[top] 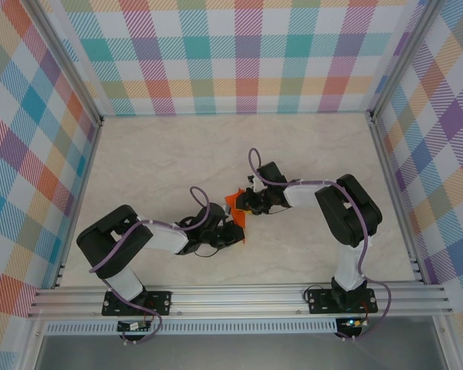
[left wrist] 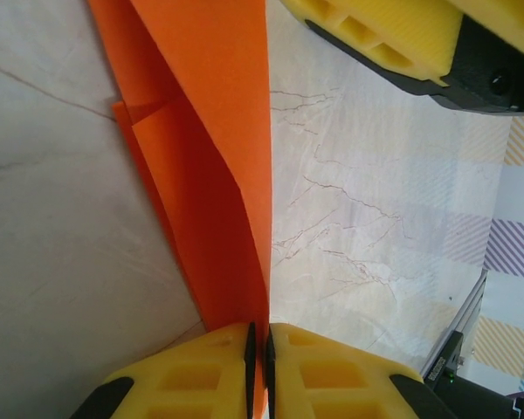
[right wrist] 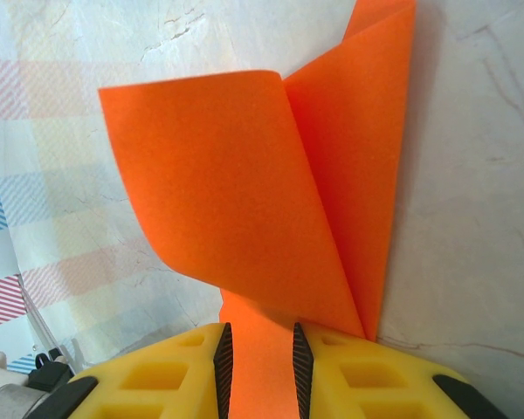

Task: Fold a paper plane with a square sheet of paper (fold left side to right side)
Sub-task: Fold the wing for the fifth time at the center of the table.

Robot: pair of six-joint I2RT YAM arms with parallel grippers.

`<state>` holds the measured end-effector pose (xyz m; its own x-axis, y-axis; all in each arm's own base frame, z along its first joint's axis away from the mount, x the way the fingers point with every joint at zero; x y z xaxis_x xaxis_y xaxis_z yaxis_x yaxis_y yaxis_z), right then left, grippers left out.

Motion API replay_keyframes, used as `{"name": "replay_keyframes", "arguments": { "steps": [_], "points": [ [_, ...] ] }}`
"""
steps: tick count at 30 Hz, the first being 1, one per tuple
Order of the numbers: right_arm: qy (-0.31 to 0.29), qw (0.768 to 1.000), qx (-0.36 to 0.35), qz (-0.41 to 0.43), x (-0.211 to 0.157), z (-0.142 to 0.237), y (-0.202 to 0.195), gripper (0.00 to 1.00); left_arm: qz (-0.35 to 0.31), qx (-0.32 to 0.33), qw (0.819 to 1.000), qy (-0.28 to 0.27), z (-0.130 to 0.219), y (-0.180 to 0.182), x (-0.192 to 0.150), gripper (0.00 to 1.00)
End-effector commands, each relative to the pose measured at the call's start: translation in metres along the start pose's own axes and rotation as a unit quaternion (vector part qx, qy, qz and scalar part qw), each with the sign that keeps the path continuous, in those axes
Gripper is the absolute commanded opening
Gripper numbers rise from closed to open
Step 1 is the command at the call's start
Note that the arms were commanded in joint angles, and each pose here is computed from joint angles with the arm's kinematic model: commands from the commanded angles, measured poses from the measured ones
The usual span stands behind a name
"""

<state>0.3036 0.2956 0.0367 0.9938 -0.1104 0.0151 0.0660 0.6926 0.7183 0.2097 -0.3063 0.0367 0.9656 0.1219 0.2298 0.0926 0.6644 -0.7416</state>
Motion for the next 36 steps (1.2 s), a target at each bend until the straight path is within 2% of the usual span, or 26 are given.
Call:
{"name": "replay_keyframes", "arguments": {
  "steps": [1, 8, 17, 21, 26, 36],
  "points": [
    [0.020, 0.999, -0.047, -0.017, -0.012, -0.006, -0.023, 0.28, 0.004, 0.005, 1.000, 0.019, -0.003, 0.006, -0.014, 0.13],
    [0.021, 0.998, -0.050, -0.018, -0.012, -0.007, -0.025, 0.28, 0.007, 0.007, 1.000, 0.015, 0.002, 0.010, -0.016, 0.12],
    [0.023, 0.998, -0.056, -0.020, -0.012, -0.008, -0.027, 0.28, 0.004, -0.019, 1.000, 0.007, 0.018, -0.005, -0.015, 0.26],
    [0.023, 0.998, -0.054, -0.020, -0.012, -0.008, -0.026, 0.28, -0.009, -0.026, 1.000, -0.004, 0.035, -0.017, -0.012, 0.29],
    [0.023, 0.998, -0.055, -0.019, -0.012, -0.008, -0.026, 0.28, -0.038, -0.036, 0.999, -0.005, 0.044, -0.040, -0.003, 0.24],
    [0.026, 0.998, -0.058, -0.021, -0.013, -0.009, -0.028, 0.28, -0.051, -0.052, 0.997, 0.001, 0.011, -0.056, 0.014, 0.19]
  ]
}}
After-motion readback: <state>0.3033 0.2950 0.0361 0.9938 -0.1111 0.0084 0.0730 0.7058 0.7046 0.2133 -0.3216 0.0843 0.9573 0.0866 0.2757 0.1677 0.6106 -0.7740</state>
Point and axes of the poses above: each hand's point on the last joint's axis, 136 mm out from that joint toward the fingers, its own z axis back along the fingers, its own y axis along the line the jaws close on, x = y × z, the point moved 2 cm from there along z, back along the fingers, and after that the axes turned 7 degrees about -z, right-handed, at the moved point
